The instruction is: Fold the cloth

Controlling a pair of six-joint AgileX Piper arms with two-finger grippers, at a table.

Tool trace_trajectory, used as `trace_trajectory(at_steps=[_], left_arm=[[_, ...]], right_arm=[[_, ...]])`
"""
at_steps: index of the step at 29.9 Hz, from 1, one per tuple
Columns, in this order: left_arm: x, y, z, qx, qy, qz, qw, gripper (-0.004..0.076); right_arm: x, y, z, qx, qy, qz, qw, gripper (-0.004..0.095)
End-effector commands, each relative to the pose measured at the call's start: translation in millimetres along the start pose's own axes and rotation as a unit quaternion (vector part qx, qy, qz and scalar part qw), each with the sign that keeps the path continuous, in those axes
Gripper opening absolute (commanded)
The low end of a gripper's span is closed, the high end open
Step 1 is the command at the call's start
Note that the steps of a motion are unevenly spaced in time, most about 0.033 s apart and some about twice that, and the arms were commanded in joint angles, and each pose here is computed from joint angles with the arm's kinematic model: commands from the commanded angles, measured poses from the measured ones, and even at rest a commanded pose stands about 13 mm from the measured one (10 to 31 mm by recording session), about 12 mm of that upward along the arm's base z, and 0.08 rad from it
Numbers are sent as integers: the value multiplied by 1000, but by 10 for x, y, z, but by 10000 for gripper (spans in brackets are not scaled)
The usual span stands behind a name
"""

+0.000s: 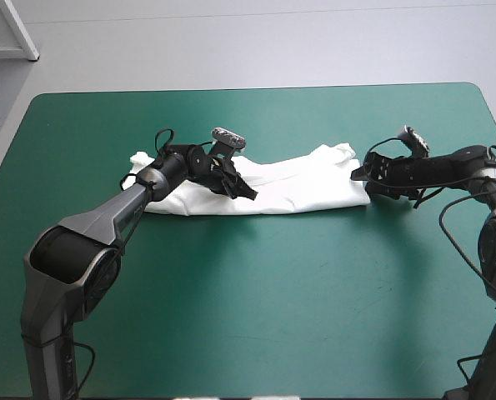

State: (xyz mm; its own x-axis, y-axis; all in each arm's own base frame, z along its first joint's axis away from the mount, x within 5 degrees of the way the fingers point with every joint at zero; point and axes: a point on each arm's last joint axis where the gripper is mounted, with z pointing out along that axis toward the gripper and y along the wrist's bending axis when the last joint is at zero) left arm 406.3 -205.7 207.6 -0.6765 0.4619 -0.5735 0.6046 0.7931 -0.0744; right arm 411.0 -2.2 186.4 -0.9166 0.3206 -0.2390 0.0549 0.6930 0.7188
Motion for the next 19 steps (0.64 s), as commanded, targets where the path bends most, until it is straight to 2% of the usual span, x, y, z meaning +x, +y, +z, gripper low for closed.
trace_trajectory(at_steps=[1,5,9,11,15,16,19], left_arm=[[-192,-29,-251,-12,-51,8,999,19],[-202,-25,-252,-14,-57,8,998,19],[-204,-24,-252,-15,-58,8,998,19],[-204,-24,-252,-15,-58,8,998,19],[-204,-24,-252,-15,-58,8,998,19],[-204,-24,-252,-15,-58,8,998,19],[-204,-24,-252,-15,-58,8,998,19]], right_arm=[[57,225,43,-17,18,-33,999,541],[138,364,188,-11,35,-58,998,539],[205,448,318,17,42,-84,995,504],[210,468,354,27,35,-85,995,396],[177,516,361,22,21,-88,996,26],[160,532,353,20,18,-93,995,-16],[102,628,293,11,9,-105,994,-9]])
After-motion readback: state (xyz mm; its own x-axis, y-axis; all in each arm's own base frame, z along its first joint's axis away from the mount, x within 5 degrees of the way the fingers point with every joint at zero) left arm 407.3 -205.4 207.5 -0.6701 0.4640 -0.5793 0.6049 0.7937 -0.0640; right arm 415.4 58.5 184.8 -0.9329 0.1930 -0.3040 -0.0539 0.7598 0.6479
